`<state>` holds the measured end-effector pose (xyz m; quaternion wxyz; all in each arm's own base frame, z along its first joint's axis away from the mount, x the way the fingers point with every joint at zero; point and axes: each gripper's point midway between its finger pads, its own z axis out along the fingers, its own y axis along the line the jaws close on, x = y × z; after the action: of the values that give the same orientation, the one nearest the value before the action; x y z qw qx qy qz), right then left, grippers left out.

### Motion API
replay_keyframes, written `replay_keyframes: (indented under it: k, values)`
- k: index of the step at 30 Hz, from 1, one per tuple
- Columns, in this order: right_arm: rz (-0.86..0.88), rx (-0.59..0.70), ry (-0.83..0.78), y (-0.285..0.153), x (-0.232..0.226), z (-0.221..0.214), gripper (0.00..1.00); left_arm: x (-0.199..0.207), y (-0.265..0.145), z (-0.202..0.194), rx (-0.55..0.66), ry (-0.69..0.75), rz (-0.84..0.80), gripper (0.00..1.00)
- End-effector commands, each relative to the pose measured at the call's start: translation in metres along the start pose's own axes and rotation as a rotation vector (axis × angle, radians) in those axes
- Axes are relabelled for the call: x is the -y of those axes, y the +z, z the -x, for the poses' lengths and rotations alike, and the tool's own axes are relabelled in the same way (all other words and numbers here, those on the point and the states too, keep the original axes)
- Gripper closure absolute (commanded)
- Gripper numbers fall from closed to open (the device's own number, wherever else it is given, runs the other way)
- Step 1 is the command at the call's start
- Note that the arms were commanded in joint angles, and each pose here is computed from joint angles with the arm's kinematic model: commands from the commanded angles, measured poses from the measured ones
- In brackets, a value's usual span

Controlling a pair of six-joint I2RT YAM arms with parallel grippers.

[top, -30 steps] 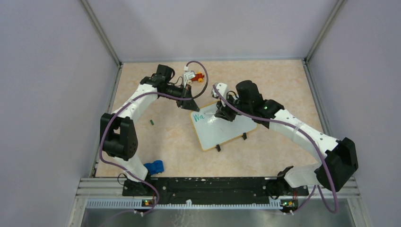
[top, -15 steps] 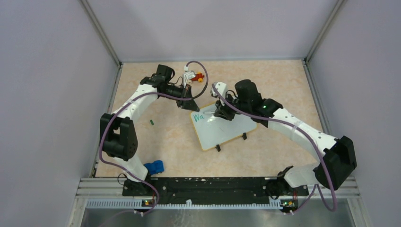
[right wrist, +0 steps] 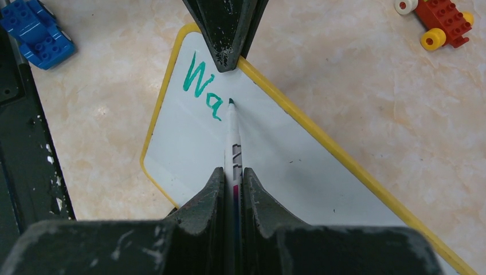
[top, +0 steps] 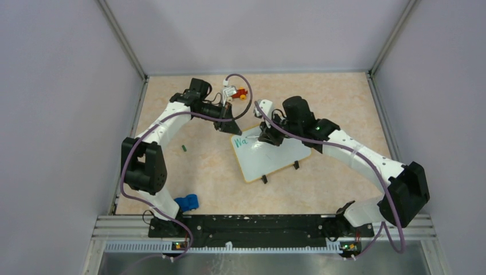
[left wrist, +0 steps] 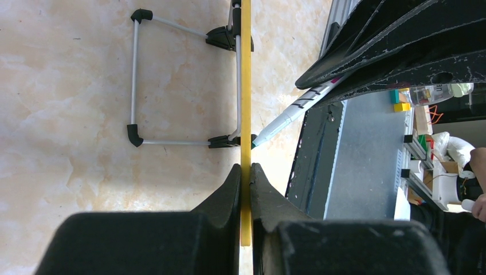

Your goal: Write a sentence on the whiteboard

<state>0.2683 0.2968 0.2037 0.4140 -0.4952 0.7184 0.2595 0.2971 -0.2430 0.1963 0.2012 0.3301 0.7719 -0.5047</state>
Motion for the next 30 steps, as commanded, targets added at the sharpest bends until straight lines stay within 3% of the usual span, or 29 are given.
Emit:
replay_keyframes:
  k: [1, 30]
  values:
    - [-0.022, 0.071, -0.022, -0.003, 0.009, 0.028, 1.0, 0.006, 0.001, 0.0, -0.002, 0.039, -0.006, 1.0]
    - [-0.006, -0.005, -0.009, -0.009, -0.002, -0.011, 1.0, 0.007, 0.0, 0.0, -0.001, 0.042, -0.003, 1.0]
